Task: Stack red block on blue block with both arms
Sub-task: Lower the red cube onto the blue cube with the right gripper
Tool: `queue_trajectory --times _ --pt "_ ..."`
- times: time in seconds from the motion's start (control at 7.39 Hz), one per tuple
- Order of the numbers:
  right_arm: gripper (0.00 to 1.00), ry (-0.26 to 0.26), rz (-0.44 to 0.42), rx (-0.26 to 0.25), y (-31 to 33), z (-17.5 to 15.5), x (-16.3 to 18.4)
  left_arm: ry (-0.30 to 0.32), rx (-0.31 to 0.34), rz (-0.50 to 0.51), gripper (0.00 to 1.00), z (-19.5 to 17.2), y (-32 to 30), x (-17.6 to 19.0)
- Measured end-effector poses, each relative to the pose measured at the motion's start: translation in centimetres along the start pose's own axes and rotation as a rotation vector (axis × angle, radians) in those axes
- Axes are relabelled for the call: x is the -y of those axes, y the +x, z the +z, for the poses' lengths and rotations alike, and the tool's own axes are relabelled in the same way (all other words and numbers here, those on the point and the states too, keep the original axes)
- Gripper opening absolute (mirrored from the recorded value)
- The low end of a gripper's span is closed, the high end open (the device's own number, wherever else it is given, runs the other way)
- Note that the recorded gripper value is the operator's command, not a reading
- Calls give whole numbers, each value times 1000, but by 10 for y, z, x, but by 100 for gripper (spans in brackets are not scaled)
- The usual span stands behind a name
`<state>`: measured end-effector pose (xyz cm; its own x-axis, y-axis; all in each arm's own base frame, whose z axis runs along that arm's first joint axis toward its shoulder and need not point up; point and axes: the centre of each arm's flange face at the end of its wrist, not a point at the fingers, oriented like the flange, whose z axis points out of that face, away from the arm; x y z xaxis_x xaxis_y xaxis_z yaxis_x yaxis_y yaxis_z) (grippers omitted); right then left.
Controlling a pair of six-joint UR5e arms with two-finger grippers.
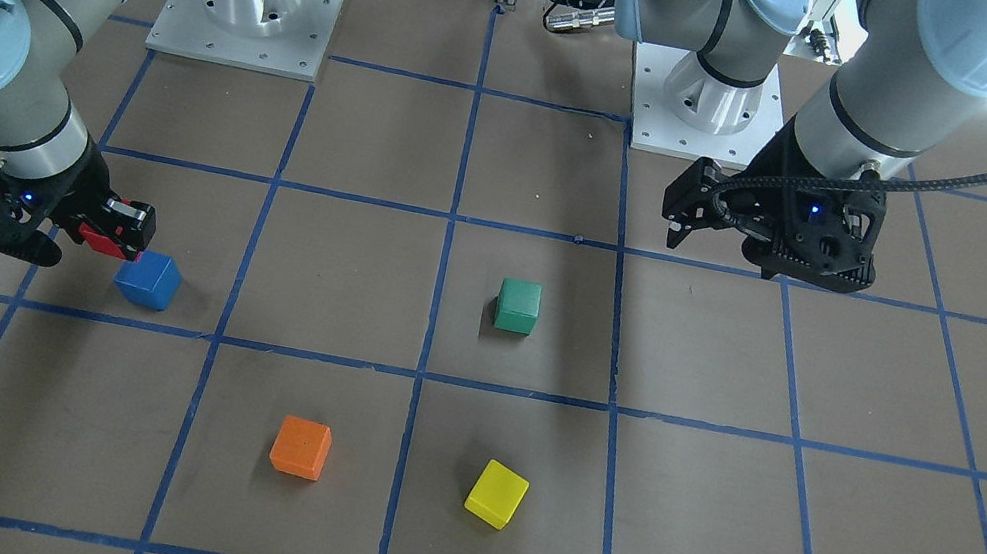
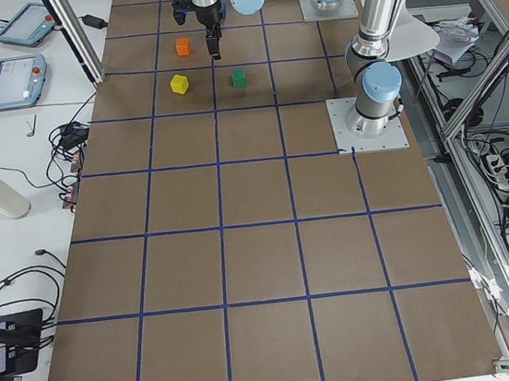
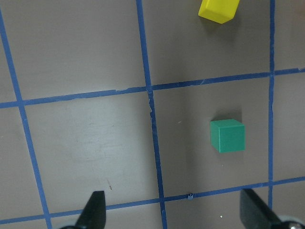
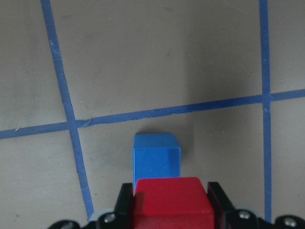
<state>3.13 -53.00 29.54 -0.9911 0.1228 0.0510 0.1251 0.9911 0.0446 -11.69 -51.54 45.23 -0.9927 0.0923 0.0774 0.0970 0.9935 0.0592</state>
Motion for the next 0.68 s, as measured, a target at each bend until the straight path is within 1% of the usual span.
queue_trajectory --times 0.68 --pt "17 39 -9 1 -1 12 -2 -7 -2 -1 100 4 -1 3"
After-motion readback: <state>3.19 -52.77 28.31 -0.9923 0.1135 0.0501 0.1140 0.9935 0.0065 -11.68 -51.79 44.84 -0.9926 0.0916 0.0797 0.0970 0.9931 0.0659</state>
